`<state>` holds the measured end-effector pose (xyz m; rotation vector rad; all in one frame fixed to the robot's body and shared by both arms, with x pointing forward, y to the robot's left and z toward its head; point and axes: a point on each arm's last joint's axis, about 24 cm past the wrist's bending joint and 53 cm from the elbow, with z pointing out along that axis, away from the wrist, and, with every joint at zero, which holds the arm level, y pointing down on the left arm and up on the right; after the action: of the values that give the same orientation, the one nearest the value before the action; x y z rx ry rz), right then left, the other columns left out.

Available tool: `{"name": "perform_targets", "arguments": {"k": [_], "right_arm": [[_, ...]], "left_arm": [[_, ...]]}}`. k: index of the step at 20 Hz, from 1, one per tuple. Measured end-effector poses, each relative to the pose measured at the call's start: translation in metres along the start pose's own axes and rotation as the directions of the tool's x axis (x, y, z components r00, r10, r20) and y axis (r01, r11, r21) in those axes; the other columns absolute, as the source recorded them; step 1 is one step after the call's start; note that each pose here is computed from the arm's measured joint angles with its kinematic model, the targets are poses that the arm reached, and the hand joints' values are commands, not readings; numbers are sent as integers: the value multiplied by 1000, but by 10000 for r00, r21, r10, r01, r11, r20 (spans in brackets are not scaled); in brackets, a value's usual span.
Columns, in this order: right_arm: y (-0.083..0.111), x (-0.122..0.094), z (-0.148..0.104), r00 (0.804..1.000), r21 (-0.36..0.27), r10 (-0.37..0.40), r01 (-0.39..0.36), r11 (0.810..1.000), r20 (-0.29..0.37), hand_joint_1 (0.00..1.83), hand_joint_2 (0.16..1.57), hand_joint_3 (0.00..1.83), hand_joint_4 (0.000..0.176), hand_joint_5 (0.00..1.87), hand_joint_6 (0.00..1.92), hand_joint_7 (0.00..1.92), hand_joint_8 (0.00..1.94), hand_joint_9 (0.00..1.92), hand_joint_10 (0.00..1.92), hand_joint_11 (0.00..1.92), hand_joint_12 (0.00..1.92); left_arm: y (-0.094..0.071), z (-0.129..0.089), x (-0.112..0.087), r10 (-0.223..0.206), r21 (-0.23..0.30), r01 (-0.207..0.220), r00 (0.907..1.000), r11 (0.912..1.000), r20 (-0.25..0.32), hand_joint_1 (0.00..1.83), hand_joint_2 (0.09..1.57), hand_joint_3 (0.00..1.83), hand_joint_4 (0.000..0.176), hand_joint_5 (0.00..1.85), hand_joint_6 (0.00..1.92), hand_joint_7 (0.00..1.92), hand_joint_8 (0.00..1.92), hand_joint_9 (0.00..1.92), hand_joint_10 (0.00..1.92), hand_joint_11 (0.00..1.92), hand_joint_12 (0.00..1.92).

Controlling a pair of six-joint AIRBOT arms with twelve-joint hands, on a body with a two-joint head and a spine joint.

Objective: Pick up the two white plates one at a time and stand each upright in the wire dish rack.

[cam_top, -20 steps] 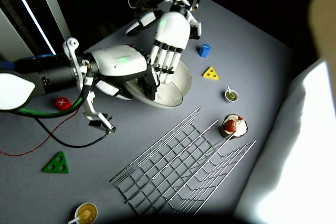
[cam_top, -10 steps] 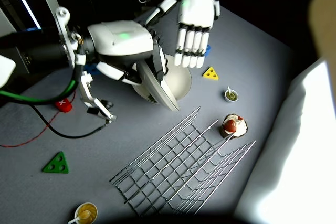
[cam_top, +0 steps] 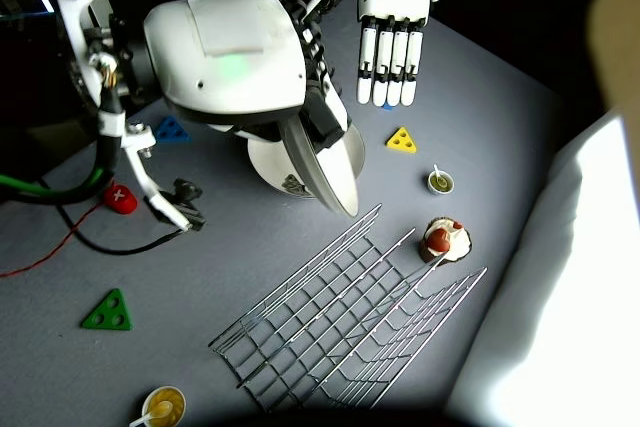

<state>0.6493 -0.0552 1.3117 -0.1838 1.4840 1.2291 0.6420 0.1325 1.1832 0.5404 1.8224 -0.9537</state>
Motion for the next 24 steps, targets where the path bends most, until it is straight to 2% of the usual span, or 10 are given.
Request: {"name": "perform_targets", "arguments": {"k": [2, 3, 5, 8, 9, 11, 13, 16, 18, 24], "right_arm": [[-8, -17, -1, 9964, 202, 693, -703, 9973, 491, 1500, 1029, 1, 0, 1064, 830, 1175, 395, 1179, 592, 979, 1333], [-13, -26, -1, 9917, 299, 1032, -1057, 9939, 765, 1497, 1045, 0, 0, 1030, 886, 1118, 483, 1123, 698, 968, 1351], [-27, -39, -4, 9804, 562, 1578, -1652, 9847, 1177, 1502, 1027, 0, 0, 1019, 801, 1229, 358, 1180, 624, 1010, 1332], [-40, -60, -5, 9566, 894, 2331, -2513, 9638, 1749, 1503, 1020, 0, 0, 1056, 743, 1216, 377, 1244, 517, 1001, 1336], [-43, -67, -6, 9483, 915, 2510, -2722, 9579, 1941, 1503, 1020, 0, 0, 1026, 789, 1225, 356, 1247, 511, 1017, 1316], [-47, -76, -7, 9391, 1002, 2696, -2955, 9501, 2130, 1504, 1024, 0, 0, 1001, 764, 1189, 459, 1284, 463, 989, 1359], [-55, -80, -9, 9252, 1217, 3048, -3372, 9335, 2259, 1502, 1033, 0, 0, 995, 800, 1173, 472, 1246, 534, 964, 1392], [-74, -94, -14, 8873, 1548, 3733, -4229, 8929, 2709, 1498, 1046, 0, 0, 966, 935, 1117, 526, 1175, 624, 982, 1351], [-84, -101, -18, 8627, 1686, 4093, -4693, 8668, 2972, 1494, 1049, 0, 0, 973, 968, 1127, 459, 1124, 697, 998, 1347], [-105, -108, -26, 8341, 2018, 4412, -5193, 8304, 3312, 1500, 1026, 0, 0, 1017, 835, 1196, 367, 1217, 570, 1018, 1305]], "left_arm": [[-5, -1, -13, -490, 198, 482, 9978, 9986, 445, 0, 909, 1, 0, 78, 1, 131, 5, 141, 3, 134, 0], [-9, -2, -15, -512, 396, 492, 9974, 9980, 509, 4, 900, 0, 0, 93, 7, 138, 6, 145, 4, 137, 2], [-11, -2, -14, -445, 464, 423, 9979, 9980, 462, 2, 907, 1, 0, 89, 3, 119, 0, 120, 0, 118, 0], [-17, -3, -16, -405, 730, 369, 9980, 9967, 483, 1, 903, 0, 0, 96, 13, 130, 10, 128, 9, 138, 10], [-21, -3, -17, -406, 887, 361, 9979, 9954, 497, 10, 899, 0, 0, 95, 10, 142, 12, 145, 13, 148, 13], [-21, -3, -17, -359, 956, 310, 9981, 9949, 499, 0, 897, 0, 0, 63, 1, 107, 1, 114, 1, 139, 9], [-18, -4, -21, -433, 890, 378, 9972, 9953, 616, 0, 895, 0, 0, 76, 7, 118, 7, 124, 6, 146, 11], [-18, -4, -21, -406, 870, 352, 9974, 9956, 604, 0, 891, 0, 0, 84, 8, 118, 5, 114, 1, 138, 8], [-17, -4, -20, -367, 864, 316, 9976, 9958, 581, 4, 904, 3, 0, 90, 8, 125, 7, 119, 8, 132, 7], [-14, -4, -26, -278, 1119, 202, 9974, 9935, 668, 15, 915, 5, 0, 74, 1, 104, 3, 109, 3, 123, 2]]}}
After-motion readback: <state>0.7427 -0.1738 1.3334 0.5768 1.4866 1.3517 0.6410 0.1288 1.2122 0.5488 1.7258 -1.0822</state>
